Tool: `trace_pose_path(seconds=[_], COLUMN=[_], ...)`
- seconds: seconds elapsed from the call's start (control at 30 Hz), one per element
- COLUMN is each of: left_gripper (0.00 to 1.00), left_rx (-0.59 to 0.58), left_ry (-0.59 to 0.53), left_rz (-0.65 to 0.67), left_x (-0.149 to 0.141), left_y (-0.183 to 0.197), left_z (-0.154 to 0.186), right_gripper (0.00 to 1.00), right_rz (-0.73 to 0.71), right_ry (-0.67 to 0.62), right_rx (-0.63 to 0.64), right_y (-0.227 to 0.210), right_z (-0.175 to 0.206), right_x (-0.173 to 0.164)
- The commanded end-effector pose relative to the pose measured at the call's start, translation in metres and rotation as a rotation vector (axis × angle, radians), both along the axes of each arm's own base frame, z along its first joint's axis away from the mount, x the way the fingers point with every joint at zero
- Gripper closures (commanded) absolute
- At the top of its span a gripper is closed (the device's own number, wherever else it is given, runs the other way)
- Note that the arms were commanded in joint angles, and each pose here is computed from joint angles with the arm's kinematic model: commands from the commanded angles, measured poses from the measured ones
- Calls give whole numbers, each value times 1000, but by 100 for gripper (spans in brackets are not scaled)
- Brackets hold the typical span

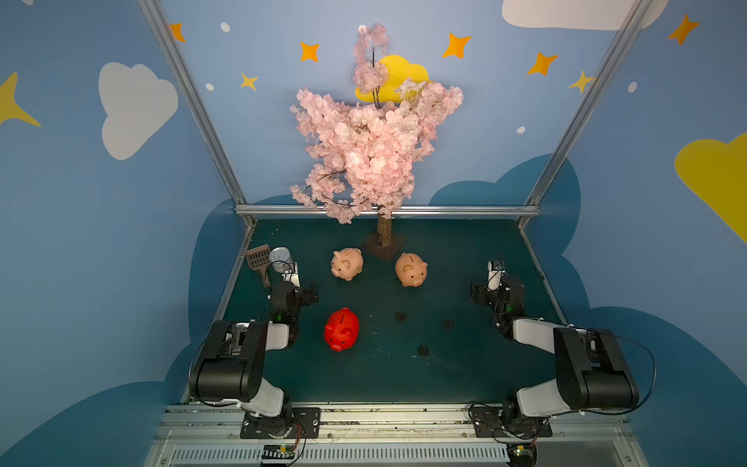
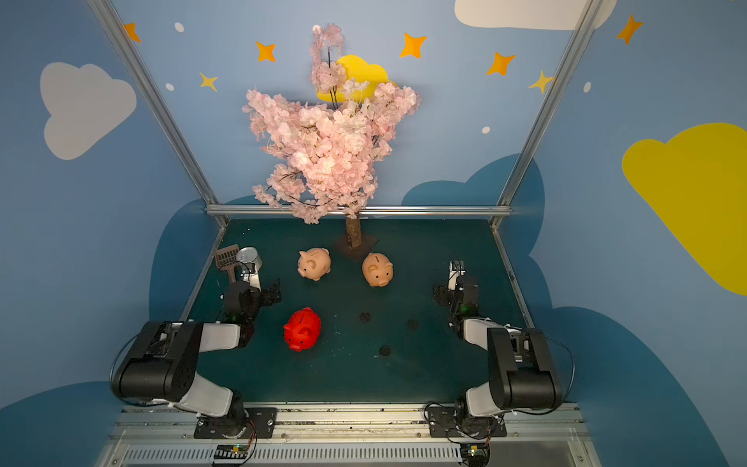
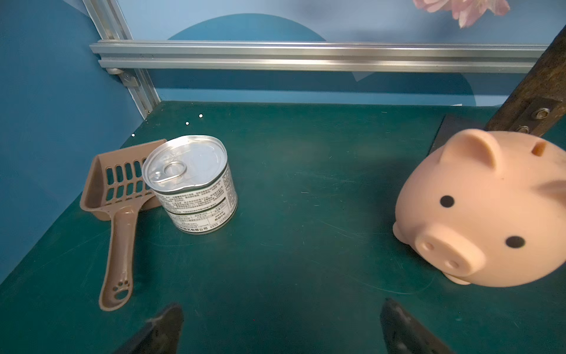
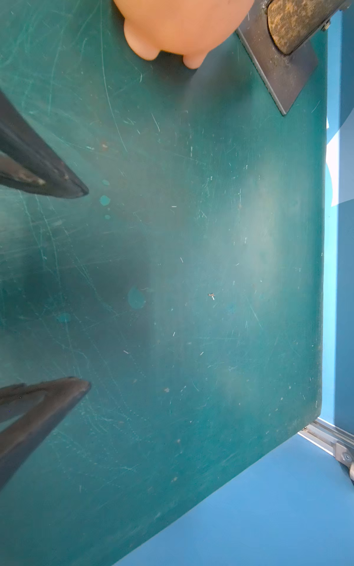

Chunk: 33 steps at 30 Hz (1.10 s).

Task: Close piggy banks
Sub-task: Turn over the piggy bank at the center of the board.

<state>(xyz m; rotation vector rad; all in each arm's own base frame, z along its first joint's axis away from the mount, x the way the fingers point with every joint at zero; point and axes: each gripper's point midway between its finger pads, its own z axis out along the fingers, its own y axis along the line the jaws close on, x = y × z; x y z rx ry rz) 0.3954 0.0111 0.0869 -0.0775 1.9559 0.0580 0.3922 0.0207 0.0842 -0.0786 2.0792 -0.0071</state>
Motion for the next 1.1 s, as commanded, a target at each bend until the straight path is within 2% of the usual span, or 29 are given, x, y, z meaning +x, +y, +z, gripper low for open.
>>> trace_pose_path(seconds=[0.0, 0.8, 0.9, 1.0, 1.07], left_gripper=[1, 1, 1, 1, 1], left_rx=[-3, -2, 14, 7, 8], left_ry=[9, 2, -27, 37, 18], left_rz=[8, 7, -53, -30, -2], left_x=[-3, -2, -3, -8, -12], left_y=[1, 0, -9, -8, -6], left_z=[-4, -2, 12, 25, 39], right_gripper=[10, 10, 10, 9, 9], right_rz=[8, 8, 0, -31, -59], right_ry=[-8, -11, -18, 22, 55], right_rx=[3, 2, 2, 6, 10], right_y=[1, 1, -1, -5, -9], right_z=[1, 2, 3, 19, 31], right_x=[2, 2, 2, 3, 3])
